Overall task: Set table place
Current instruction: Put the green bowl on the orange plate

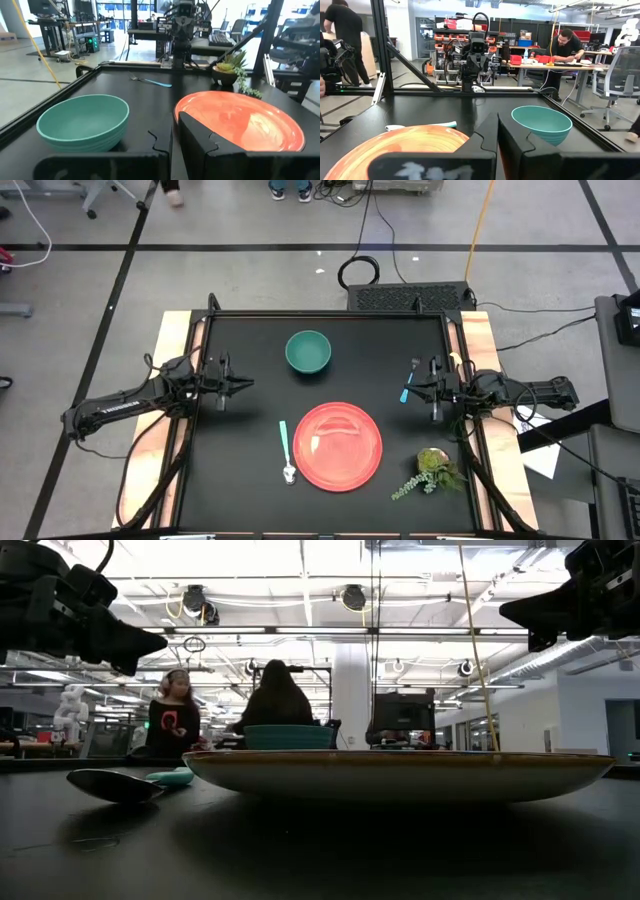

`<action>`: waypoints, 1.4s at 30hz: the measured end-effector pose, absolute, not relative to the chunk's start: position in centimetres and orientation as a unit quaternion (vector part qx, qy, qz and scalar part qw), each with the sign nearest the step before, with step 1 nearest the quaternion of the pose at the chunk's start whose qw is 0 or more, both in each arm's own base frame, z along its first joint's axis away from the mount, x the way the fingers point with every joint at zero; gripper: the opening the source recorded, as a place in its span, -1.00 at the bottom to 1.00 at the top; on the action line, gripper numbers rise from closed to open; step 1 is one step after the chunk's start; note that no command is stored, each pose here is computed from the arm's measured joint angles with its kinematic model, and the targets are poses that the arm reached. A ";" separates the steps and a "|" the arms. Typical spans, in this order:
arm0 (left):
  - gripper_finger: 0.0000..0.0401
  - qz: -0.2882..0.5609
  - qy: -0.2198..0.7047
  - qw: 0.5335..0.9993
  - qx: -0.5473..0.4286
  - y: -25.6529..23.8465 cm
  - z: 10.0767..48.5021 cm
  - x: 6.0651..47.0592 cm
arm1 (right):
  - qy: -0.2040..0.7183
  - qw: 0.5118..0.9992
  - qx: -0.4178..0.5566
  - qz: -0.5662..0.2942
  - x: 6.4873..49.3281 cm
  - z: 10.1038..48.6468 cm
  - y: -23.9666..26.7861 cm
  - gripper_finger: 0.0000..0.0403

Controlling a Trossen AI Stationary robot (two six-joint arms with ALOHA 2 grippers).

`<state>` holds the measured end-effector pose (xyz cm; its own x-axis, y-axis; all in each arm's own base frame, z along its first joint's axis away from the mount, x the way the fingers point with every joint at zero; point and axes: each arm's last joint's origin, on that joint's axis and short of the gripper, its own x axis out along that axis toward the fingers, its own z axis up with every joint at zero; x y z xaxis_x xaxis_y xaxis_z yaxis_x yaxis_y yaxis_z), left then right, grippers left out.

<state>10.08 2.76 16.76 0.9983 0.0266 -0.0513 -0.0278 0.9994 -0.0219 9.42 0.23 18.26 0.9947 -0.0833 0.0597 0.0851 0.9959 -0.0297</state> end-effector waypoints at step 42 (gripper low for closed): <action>-0.82 0.200 -0.008 0.980 -0.001 4.4 25.4 10.3 | -0.089 0.991 -0.065 -0.081 9.3 19.5 0.0 -1.00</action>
